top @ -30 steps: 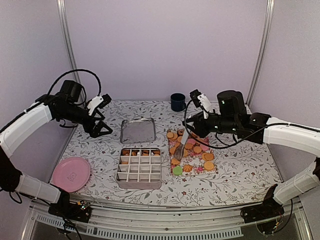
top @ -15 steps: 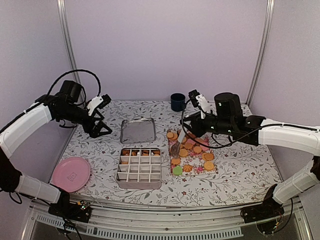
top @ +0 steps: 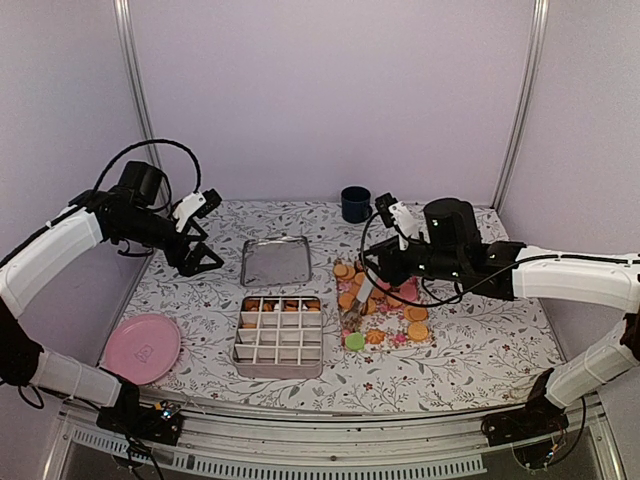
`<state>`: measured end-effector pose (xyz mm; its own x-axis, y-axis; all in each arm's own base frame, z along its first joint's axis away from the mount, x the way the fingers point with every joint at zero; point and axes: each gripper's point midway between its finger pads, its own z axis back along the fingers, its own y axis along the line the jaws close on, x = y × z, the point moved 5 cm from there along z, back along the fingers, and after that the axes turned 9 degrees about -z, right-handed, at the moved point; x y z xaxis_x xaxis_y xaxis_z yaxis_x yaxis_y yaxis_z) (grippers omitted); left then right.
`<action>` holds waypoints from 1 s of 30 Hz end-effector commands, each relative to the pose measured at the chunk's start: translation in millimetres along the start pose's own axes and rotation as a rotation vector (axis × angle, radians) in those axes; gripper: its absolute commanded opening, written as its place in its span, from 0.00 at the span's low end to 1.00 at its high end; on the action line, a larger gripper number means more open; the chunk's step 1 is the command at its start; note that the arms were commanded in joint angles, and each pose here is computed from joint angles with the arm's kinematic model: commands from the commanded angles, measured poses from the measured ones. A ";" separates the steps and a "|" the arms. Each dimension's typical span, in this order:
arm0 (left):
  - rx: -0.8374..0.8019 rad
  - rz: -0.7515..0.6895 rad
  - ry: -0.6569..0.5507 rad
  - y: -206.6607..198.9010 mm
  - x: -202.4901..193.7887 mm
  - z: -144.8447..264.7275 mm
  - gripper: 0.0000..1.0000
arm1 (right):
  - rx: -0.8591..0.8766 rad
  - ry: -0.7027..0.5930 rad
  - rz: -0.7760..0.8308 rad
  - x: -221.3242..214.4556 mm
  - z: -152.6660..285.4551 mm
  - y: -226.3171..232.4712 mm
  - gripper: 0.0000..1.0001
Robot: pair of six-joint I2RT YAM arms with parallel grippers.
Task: Pack the cookies
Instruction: Pick up the fake cookies from the plate.
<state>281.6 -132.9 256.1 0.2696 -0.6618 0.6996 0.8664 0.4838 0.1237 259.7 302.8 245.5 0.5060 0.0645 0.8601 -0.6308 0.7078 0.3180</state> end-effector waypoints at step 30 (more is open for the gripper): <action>-0.049 0.009 -0.054 -3.8 2.4 -5.0 0.96 | -0.006 -0.072 0.039 40.2 7.7 17.1 0.00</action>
<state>281.5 -133.9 256.1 0.2653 -0.6575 0.7052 0.8690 0.4799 0.1204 265.6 305.5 263.5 0.4802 0.0781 0.8737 -0.6131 0.7422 0.2707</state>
